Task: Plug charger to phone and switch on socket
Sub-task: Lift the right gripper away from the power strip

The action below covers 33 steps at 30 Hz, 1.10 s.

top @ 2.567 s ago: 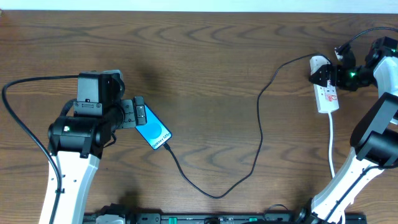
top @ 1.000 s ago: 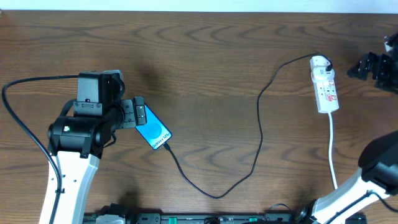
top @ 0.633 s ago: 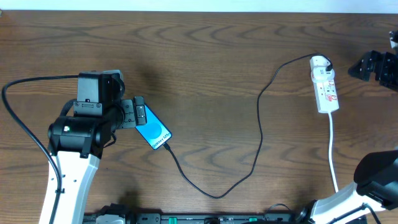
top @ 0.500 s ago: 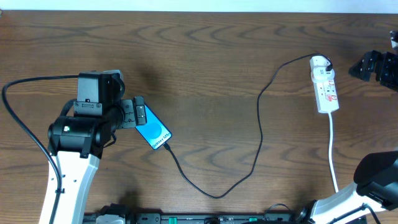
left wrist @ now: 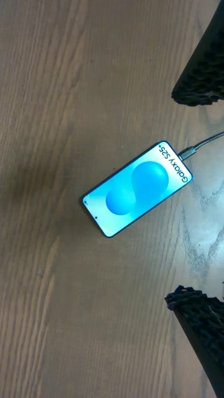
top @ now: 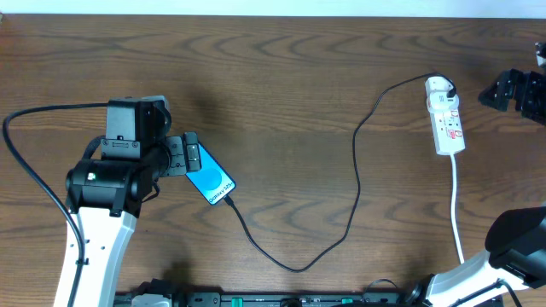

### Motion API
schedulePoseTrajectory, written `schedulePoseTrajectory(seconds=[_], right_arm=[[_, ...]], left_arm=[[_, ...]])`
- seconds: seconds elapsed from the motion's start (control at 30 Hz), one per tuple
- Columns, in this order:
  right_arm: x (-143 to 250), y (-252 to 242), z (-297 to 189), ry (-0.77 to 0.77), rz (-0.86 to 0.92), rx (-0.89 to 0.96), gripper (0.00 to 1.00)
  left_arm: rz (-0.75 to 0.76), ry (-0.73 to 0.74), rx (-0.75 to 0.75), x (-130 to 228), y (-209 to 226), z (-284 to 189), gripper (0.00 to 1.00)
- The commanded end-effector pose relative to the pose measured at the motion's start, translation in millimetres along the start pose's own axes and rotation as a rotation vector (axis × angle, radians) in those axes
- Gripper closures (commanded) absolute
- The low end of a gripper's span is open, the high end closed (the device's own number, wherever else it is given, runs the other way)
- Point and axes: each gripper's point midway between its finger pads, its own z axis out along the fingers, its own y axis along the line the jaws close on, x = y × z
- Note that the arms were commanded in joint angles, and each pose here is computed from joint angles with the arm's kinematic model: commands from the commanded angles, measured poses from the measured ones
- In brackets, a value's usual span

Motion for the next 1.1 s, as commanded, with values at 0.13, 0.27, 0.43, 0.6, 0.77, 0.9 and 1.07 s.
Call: schedulePoseTrajectory(seconds=[0.13, 0.27, 0.43, 0.6, 0.77, 0.9, 1.07], right_arm=[[-2.9, 4.1, -6.8, -0.022, -0.008, 0.003, 0.01], [-2.9, 4.1, -6.7, -0.022, -0.008, 0.003, 0.01], [-2.9, 4.0, -6.7, -0.022, -0.008, 0.003, 0.01], [-2.9, 4.1, -6.7, -0.022, -0.008, 0.003, 0.01], [-2.9, 4.1, -6.8, -0.022, -0.008, 0.003, 0.01], [-2.9, 4.0, -6.7, -0.022, -0.008, 0.003, 0.01], [-2.9, 4.1, -6.8, -0.022, -0.008, 0.003, 0.01]], left_arm=[[0.019, -0.015, -0.008, -4.8, 0.4, -3.9, 0.04], [0.019, -0.015, -0.008, -4.8, 0.4, -3.9, 0.04], [0.019, -0.015, -0.008, -4.8, 0.4, -3.9, 0.04], [0.019, -0.015, -0.008, -4.8, 0.4, -3.9, 0.04], [0.019, -0.015, -0.008, -4.8, 0.4, -3.9, 0.04], [0.019, -0.005, -0.01, -2.2, 0.9, -3.9, 0.04], [0.019, 0.0, -0.011, -0.9, 1.2, -2.8, 0.04]])
